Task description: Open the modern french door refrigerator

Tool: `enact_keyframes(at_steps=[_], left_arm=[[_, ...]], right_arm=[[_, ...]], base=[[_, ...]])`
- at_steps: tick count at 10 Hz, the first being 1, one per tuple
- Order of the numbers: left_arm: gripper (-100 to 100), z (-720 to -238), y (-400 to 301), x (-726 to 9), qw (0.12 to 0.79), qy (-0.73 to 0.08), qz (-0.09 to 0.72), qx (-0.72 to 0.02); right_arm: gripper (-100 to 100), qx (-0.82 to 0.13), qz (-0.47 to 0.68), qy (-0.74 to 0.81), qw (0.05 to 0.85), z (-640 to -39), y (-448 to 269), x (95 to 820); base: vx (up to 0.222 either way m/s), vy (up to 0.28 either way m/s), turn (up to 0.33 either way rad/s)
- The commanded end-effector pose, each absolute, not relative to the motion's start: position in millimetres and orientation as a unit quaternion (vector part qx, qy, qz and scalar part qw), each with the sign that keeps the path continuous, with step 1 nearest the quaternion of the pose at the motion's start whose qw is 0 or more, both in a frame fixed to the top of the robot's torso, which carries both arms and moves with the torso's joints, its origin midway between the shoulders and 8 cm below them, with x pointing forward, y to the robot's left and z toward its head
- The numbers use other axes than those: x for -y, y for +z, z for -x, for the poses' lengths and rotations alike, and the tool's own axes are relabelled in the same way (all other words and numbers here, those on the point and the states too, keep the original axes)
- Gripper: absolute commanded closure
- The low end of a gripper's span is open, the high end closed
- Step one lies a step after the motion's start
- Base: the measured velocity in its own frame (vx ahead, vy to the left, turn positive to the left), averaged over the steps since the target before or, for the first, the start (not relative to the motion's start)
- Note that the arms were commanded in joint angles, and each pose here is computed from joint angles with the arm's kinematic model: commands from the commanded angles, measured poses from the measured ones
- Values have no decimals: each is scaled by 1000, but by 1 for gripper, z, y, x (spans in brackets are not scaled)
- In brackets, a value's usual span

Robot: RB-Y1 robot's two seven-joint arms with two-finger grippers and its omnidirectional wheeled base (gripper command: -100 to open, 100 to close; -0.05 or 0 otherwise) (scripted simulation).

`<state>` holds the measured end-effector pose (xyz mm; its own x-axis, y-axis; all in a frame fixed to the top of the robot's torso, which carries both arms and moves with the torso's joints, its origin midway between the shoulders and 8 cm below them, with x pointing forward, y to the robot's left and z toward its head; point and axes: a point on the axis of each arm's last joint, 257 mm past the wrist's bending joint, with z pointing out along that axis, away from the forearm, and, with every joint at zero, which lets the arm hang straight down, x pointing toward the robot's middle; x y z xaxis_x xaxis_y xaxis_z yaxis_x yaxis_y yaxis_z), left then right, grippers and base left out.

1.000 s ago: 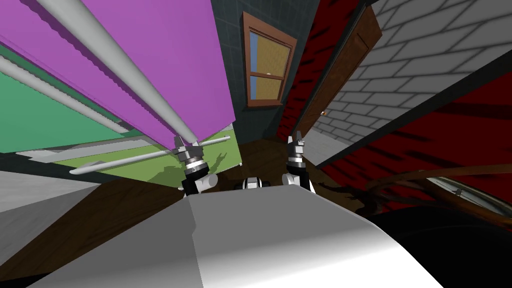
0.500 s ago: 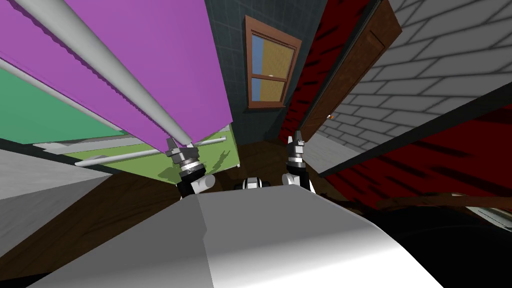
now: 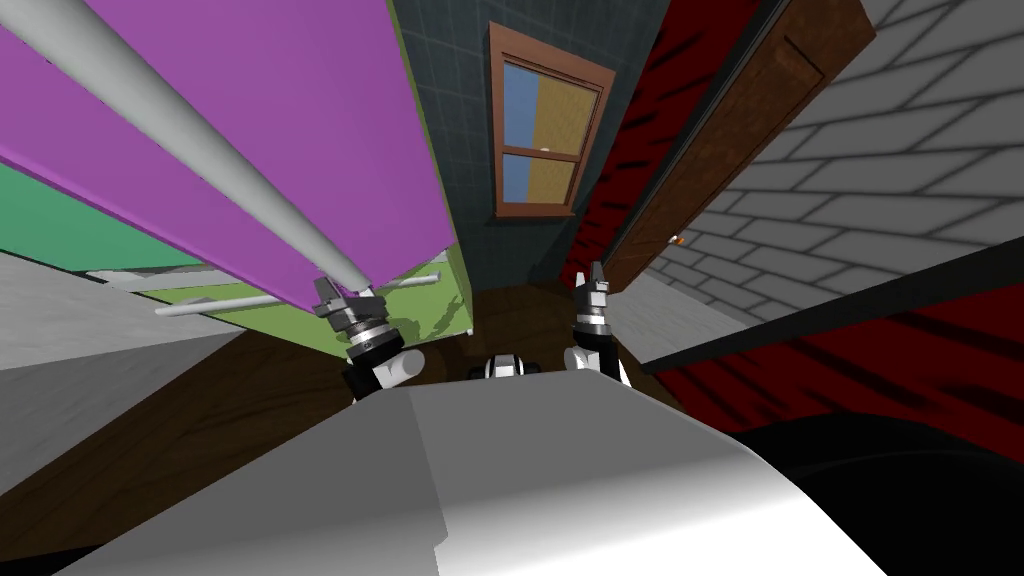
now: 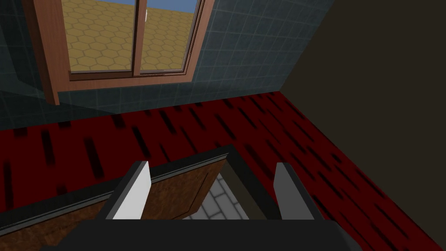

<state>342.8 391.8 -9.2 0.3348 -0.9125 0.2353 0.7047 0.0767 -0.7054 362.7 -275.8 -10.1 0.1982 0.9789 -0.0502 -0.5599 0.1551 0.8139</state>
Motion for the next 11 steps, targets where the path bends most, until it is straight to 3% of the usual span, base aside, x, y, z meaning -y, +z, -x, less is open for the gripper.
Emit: enact_keyframes(at_steps=[1,2,11], left_arm=[[100,-335,4,-397,734,-556,371,-122],[-100,-335,0,-400,726,-554,385,-130],[-100,-325,31,-403,716,-565,390,-131]], right_arm=[[0,-307,-341,554,695,-363,-10,276],[0,-307,-341,554,695,-363,-10,276],[0,-308,-340,553,695,-363,-10,276]], base=[[44,-243,89],[42,-114,101],[19,11,35]])
